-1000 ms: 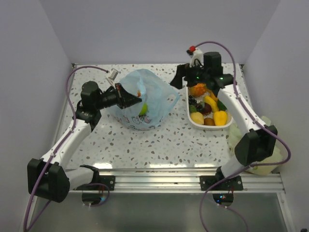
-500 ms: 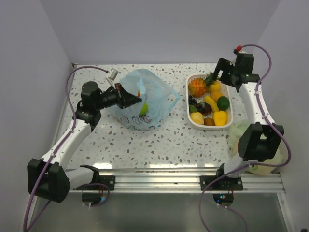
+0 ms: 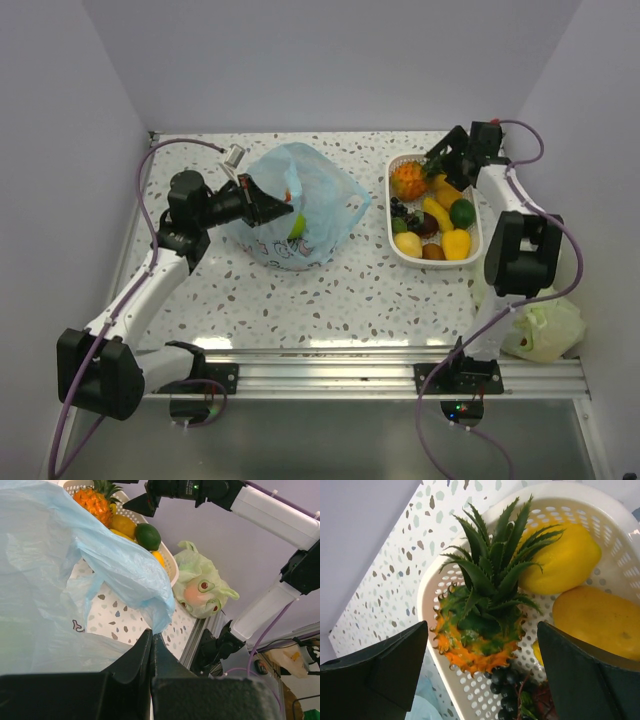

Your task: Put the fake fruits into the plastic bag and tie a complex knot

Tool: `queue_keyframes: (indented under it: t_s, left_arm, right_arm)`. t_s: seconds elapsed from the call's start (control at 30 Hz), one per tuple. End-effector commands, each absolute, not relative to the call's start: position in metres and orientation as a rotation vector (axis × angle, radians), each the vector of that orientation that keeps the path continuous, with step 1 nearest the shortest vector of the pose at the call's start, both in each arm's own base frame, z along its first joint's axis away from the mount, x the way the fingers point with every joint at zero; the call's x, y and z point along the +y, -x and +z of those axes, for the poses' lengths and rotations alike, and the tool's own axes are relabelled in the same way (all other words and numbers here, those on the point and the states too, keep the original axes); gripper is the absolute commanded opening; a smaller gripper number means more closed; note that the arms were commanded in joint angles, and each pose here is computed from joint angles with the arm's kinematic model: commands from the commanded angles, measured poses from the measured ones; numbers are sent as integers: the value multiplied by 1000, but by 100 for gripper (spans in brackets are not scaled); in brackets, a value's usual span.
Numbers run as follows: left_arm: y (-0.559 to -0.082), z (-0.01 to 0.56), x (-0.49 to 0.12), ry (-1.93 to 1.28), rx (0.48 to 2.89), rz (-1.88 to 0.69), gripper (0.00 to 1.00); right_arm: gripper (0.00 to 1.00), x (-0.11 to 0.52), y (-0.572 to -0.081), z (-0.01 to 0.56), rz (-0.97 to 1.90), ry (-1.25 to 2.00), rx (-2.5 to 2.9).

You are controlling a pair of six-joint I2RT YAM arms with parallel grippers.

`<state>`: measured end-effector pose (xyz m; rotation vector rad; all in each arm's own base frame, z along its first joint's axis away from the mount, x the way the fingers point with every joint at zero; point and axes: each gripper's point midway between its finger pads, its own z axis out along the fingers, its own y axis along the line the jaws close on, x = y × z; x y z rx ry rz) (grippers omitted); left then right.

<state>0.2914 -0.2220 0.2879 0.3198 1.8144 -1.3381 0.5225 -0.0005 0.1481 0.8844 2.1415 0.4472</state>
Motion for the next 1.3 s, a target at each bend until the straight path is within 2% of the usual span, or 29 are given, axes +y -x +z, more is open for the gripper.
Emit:
queue_keyframes:
  t_s: [0.0, 0.27, 0.4, 0.53, 0.57, 0.63, 0.67, 0.77, 0.8, 1.03, 1.27]
  left_arm:
    - [-291, 295, -220, -353, 1762, -1313, 0]
    - [-292, 296, -219, -368, 1760, -1301, 0]
    - [-291, 294, -219, -368, 1768, -1296, 0]
    - [-292, 292, -219, -368, 1769, -1297, 0]
    - [-292, 292, -219, -368, 1769, -1297, 0]
    - [-293, 292, -219, -369, 1769, -1296, 0]
    - [-293, 292, -219, -368, 1770, -1296, 0]
    - [-294, 293, -220, -371, 1771, -1298, 0]
    - [-294, 294, -220, -371, 1770, -1298, 0]
    - [-293, 298, -219, -368, 1763, -1293, 0]
    - [-293, 300, -219, -370, 1759, -1287, 0]
  right_arm:
    - [94, -4, -547, 153, 522, -989, 2023]
    - [88, -2, -562, 124, 565, -1062, 2002]
    - [78, -1, -564, 119, 579, -1052, 1996]
    - [55, 5, -570, 127, 630, -1000, 1969]
    - [46, 7, -570, 130, 646, -986, 1970]
    - [38, 8, -570, 134, 646, -965, 1966]
    - [30, 8, -568, 141, 652, -951, 1958]
    - [16, 10, -565, 157, 670, -898, 1949]
    - [2, 10, -561, 170, 671, -863, 1936]
    - [0, 17, -536, 240, 666, -624, 1882]
    - [0, 24, -505, 276, 602, -390, 1897]
